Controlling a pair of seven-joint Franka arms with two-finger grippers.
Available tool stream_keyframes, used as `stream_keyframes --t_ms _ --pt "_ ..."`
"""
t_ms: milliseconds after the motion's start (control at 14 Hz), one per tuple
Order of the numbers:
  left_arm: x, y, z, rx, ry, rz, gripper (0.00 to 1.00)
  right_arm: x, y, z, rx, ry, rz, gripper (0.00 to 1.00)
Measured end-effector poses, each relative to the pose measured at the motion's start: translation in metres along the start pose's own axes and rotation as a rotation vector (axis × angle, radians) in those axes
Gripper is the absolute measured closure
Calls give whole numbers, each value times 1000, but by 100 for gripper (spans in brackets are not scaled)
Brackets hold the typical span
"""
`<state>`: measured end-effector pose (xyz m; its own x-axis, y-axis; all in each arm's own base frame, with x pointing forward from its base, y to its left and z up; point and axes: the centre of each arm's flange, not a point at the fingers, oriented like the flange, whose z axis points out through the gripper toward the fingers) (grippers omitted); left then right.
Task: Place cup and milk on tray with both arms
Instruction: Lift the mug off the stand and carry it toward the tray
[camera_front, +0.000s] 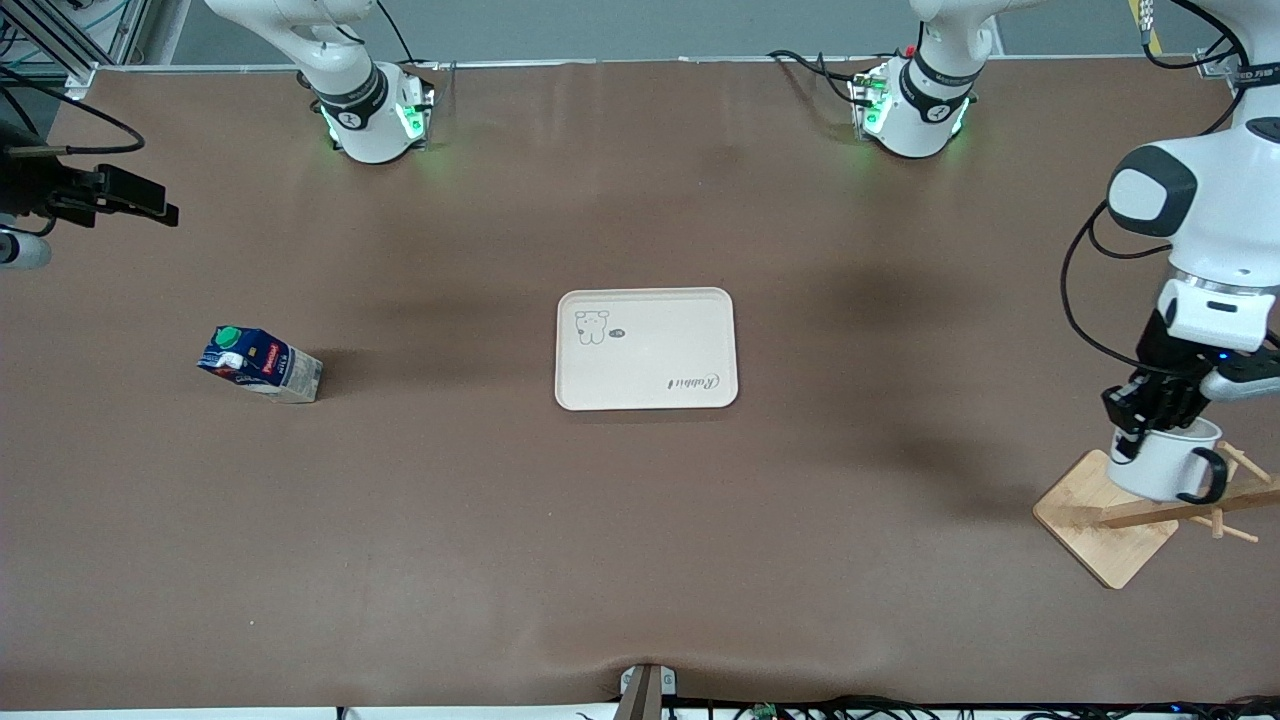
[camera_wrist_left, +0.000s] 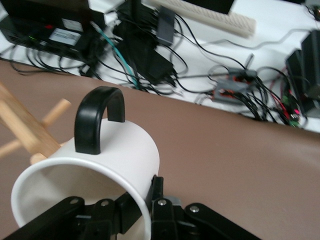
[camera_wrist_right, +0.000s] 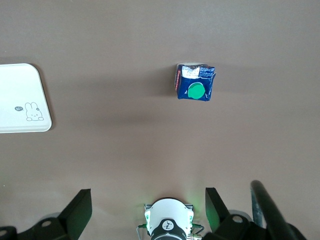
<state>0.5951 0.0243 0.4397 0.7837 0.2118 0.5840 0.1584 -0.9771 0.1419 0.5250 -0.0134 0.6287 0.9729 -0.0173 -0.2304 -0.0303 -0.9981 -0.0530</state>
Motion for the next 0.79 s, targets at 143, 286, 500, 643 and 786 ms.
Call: stream_keyframes --t_ms 143,286,500,643,786 --pt "-4 20 -9 -11 -60 -8 92 0 0 0 0 1 1 0" --pt "-11 45 -20 -18 -124 -39 92 1 1 0 0 2 -1 0" --pt "-31 94 -26 -37 -202 -66 92 3 0 2 0 -3 -4 0" --pt "-46 127 -26 -52 -243 -80 92 7 1 7 0 -14 -3 0" --pt "-66 160 -23 -65 -290 -87 92 11 1 12 1 -24 -2 0"
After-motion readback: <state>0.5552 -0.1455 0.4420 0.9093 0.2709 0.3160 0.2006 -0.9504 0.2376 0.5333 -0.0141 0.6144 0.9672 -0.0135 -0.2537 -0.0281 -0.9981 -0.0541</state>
